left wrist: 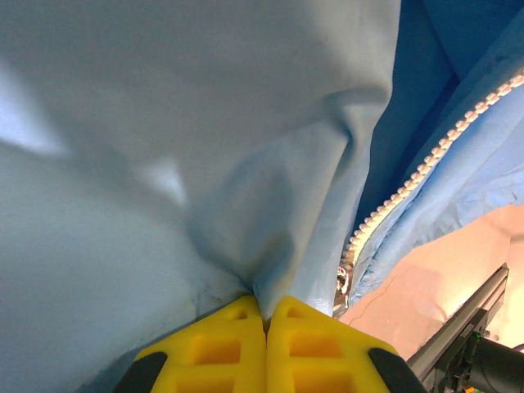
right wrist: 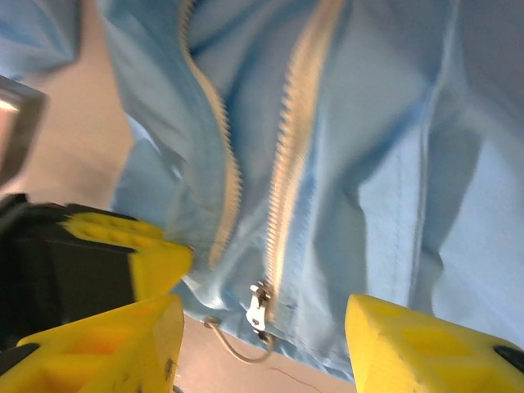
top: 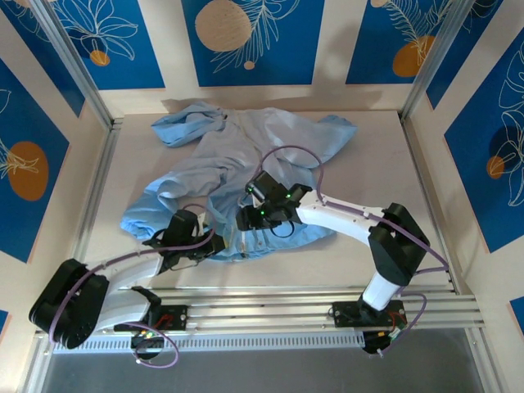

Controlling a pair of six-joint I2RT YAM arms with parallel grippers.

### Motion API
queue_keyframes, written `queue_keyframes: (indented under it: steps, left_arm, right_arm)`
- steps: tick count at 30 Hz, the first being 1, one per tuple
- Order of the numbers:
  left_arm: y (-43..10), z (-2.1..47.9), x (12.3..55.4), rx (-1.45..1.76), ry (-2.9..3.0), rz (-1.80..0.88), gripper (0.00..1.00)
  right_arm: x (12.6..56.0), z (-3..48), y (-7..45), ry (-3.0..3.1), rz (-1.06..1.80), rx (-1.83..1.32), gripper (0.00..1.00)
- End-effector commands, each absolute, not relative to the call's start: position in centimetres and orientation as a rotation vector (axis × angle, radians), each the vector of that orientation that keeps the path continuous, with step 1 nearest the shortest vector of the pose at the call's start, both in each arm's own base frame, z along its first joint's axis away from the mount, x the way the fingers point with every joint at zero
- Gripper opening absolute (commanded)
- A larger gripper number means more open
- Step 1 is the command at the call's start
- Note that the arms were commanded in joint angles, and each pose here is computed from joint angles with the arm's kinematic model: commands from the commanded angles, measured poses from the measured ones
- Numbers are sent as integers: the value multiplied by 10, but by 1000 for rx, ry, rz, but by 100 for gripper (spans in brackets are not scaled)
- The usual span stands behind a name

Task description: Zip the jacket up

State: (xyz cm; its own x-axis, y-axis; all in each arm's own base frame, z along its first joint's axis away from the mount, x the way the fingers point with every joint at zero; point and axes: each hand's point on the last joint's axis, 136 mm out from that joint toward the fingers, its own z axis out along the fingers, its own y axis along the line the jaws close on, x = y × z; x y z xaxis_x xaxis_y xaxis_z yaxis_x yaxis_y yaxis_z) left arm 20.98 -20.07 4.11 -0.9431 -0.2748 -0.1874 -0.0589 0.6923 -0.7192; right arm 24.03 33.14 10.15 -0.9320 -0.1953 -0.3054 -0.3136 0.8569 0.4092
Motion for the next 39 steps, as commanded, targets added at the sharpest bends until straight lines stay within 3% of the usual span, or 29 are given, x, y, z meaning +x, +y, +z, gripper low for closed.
queue_keyframes:
  steps: [1, 15, 17, 21, 25, 32, 39]
  left_arm:
    - [-207, 51, 217, -212, 2593, -1141, 0]
    - [-208, 51, 217, -204, 2597, -1141, 0]
    - [-209, 52, 218, -199, 2594, -1145, 0]
    - [-210, 57, 219, -177, 2579, -1150, 0]
    - [-209, 64, 219, -138, 2571, -1137, 0]
    - [-206, 90, 221, -112, 2492, -1156, 0]
    - [-216, 121, 218, -70, 2406, -1234, 0]
  right_arm:
    - [229, 78, 322, 2869, 595, -346, 56]
    - [226, 28, 333, 2994, 471, -355, 52]
    - [226, 28, 333, 2981, 482, -364, 43]
    - [230, 44, 338, 2907, 563, -421, 13]
    - [236, 67, 336, 2806, 614, -465, 0]
    - [239, 92, 329, 2725, 689, -464, 0]
    - [237, 75, 332, 2805, 672, -458, 1]
